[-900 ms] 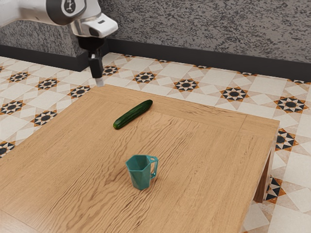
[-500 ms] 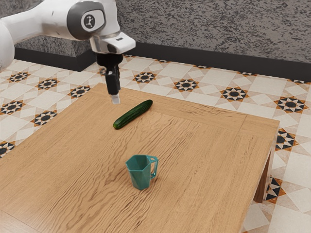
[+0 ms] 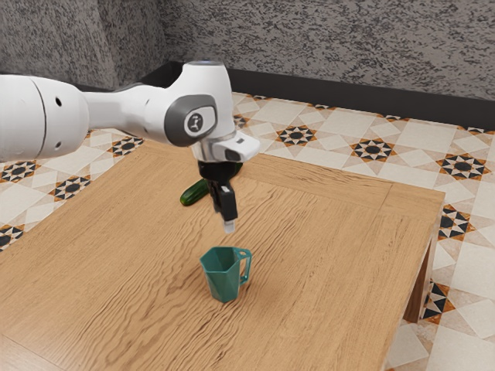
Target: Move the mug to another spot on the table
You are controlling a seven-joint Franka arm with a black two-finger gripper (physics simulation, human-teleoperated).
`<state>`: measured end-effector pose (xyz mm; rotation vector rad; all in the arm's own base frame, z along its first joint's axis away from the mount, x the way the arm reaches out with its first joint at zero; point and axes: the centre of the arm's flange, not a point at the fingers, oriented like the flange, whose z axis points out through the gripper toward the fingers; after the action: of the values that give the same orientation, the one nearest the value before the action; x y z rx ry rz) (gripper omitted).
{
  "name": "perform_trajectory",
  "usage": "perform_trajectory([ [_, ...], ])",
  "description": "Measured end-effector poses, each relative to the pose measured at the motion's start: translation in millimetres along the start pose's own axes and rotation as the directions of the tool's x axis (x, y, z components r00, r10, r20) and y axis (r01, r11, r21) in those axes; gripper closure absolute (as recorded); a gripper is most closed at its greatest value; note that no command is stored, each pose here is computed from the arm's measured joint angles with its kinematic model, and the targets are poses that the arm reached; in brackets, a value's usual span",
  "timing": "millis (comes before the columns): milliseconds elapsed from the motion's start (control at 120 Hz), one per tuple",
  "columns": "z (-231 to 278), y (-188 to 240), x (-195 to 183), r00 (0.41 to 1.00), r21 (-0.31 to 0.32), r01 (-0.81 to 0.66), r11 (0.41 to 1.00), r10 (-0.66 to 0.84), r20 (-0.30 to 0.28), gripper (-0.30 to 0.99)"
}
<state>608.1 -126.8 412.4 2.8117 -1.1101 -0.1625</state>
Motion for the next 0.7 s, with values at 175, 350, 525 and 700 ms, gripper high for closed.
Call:
perform_trajectory([
  [175, 40.3, 6.0, 7.9, 0.999, 0.051, 0.007, 0.999, -0.01, 0.046, 0.0],
  [350, 80.2, 5.9, 8.8, 0.999, 0.082, 0.033, 0.996, -0.035, 0.029, 0.0],
  [525, 87.0, 8.8, 21.1, 0.998, 0.089, 0.061, 0.994, -0.06, -0.016, 0.0],
  [700, 118.7, 1.6, 30.9, 0.995, 0.068, 0.095, 0.993, -0.095, -0.009, 0.0],
])
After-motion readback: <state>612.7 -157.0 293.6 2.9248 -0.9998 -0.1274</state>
